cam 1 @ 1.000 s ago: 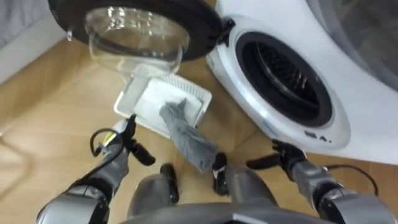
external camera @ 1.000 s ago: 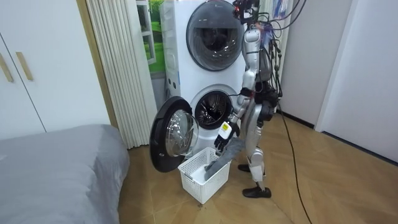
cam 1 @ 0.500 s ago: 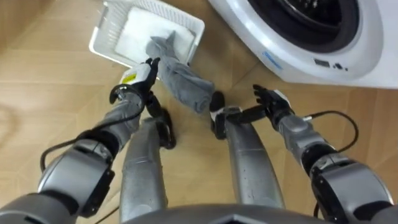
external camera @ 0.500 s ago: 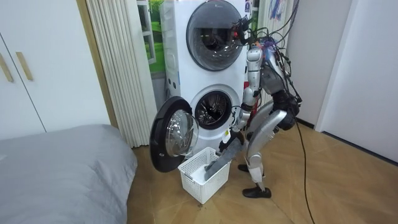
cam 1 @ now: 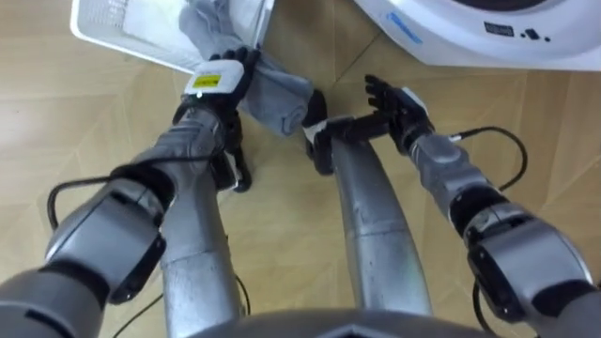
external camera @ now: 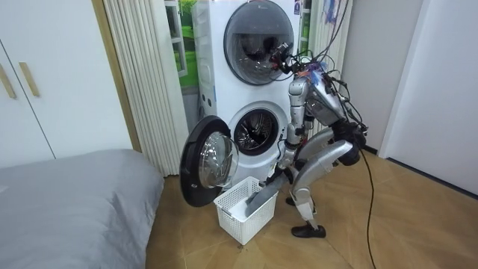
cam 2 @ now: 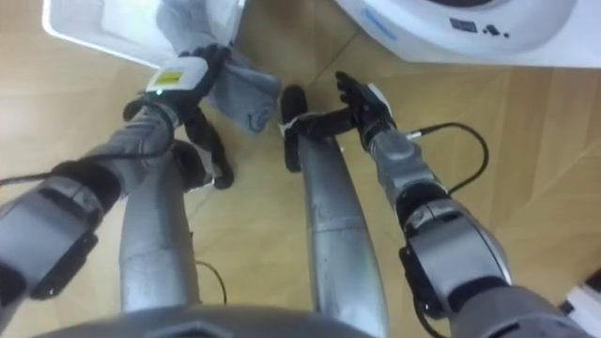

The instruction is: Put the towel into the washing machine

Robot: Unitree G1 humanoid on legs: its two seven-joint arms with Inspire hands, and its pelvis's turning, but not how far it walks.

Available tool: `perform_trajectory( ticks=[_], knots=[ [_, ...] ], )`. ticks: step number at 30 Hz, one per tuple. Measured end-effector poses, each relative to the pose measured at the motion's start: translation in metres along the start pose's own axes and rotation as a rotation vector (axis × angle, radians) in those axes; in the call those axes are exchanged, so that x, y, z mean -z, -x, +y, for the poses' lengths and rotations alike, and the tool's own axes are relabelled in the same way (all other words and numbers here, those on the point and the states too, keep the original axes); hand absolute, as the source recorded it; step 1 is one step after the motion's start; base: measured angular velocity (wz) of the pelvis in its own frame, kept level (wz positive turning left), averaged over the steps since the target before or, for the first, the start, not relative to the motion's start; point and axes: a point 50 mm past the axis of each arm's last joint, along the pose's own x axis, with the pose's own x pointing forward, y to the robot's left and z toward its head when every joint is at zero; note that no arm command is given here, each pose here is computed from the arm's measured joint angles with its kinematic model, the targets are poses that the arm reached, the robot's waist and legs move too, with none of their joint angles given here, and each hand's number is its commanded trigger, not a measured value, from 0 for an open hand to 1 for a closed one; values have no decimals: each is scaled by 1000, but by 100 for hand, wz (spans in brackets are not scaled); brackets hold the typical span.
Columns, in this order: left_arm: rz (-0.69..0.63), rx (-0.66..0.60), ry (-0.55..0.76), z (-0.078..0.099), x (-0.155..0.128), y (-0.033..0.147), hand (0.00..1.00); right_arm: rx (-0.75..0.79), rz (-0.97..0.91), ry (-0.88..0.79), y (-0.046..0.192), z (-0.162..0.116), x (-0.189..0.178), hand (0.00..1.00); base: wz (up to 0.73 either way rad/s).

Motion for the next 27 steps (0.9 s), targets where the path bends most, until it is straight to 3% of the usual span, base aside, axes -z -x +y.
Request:
perform_trajectory(
  ticks=[1,2,3,4,5,16,27],
  knots=[
    [-5,-4,-13,2,0,-1,7,-6,-8,5,0,1,-1,0,-5],
    [-11,-5,-24,3,1,-1,42,-10,-15,11,0,2,-2,0,-5],
    [-11,-5,-27,3,2,-1,62,-12,-17,11,0,3,-3,0,-7],
    [-14,-13,-34,4,3,0,91,-17,-23,15,0,4,-3,0,-8],
    [-14,-17,-37,4,4,0,100,-19,-27,14,-1,4,-4,0,-7],
    [-13,-117,-95,21,12,-2,100,-50,-56,14,-1,11,-8,0,-3],
    [-34,-145,-117,22,9,-2,100,-46,-53,-17,-1,11,-7,0,0]
  ],
)
